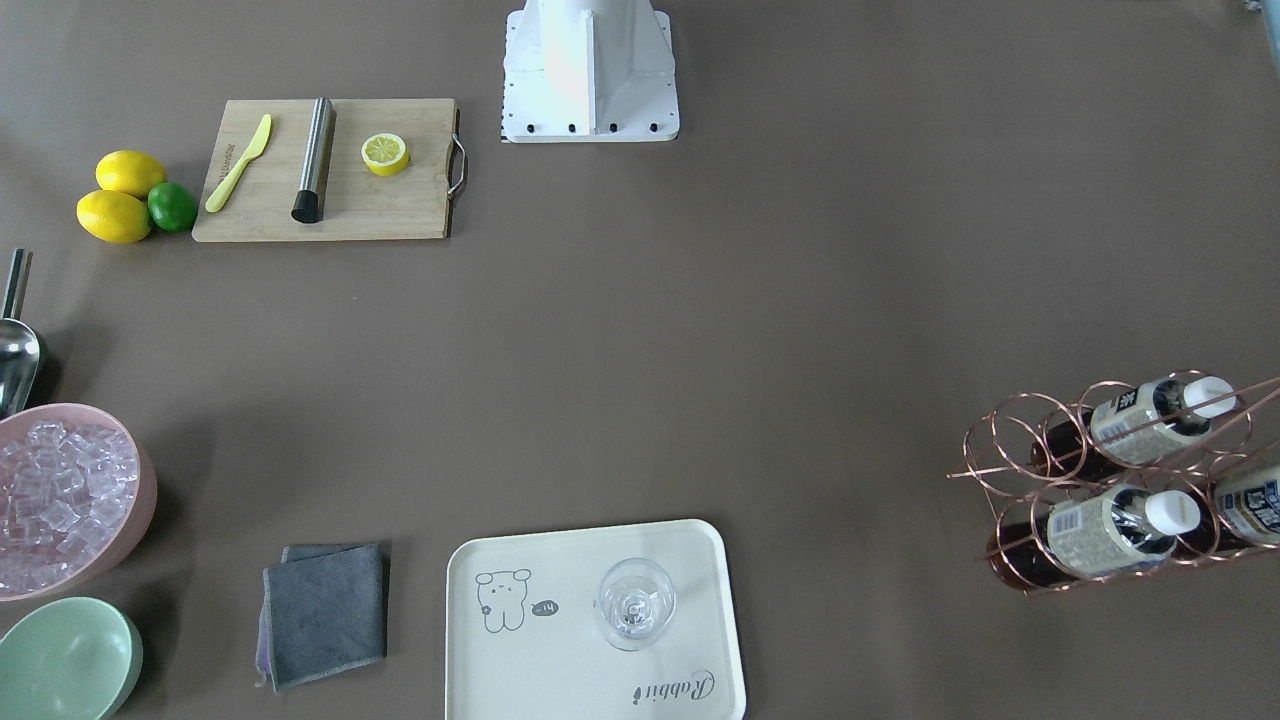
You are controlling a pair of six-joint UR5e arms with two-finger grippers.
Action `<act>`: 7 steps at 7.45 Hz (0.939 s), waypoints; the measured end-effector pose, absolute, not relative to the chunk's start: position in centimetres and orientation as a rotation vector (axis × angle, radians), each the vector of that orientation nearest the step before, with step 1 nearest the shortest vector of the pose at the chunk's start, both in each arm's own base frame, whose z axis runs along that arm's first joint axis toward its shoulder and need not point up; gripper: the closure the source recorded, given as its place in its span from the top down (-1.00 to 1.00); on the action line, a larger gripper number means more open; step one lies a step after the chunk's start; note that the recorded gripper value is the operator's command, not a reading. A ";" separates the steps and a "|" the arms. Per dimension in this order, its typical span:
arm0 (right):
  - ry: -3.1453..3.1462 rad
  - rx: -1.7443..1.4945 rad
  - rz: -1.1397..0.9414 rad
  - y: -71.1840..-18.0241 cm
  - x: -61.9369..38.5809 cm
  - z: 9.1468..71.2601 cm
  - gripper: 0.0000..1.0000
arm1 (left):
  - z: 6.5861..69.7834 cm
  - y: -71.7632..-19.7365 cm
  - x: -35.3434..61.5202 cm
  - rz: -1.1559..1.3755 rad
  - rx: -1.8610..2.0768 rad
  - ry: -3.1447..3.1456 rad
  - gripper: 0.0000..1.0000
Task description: Take tea from basket to plate
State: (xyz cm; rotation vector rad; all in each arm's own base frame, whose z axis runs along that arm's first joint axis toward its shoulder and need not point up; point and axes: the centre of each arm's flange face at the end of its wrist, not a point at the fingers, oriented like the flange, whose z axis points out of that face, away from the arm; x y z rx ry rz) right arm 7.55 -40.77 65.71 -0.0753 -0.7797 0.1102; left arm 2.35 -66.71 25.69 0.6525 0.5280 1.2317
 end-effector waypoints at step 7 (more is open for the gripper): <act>-0.781 -0.075 0.110 -40.8 7.6 65.7 1.00 | 22.1 -55.2 0.8 1.259 0.801 0.540 -1.00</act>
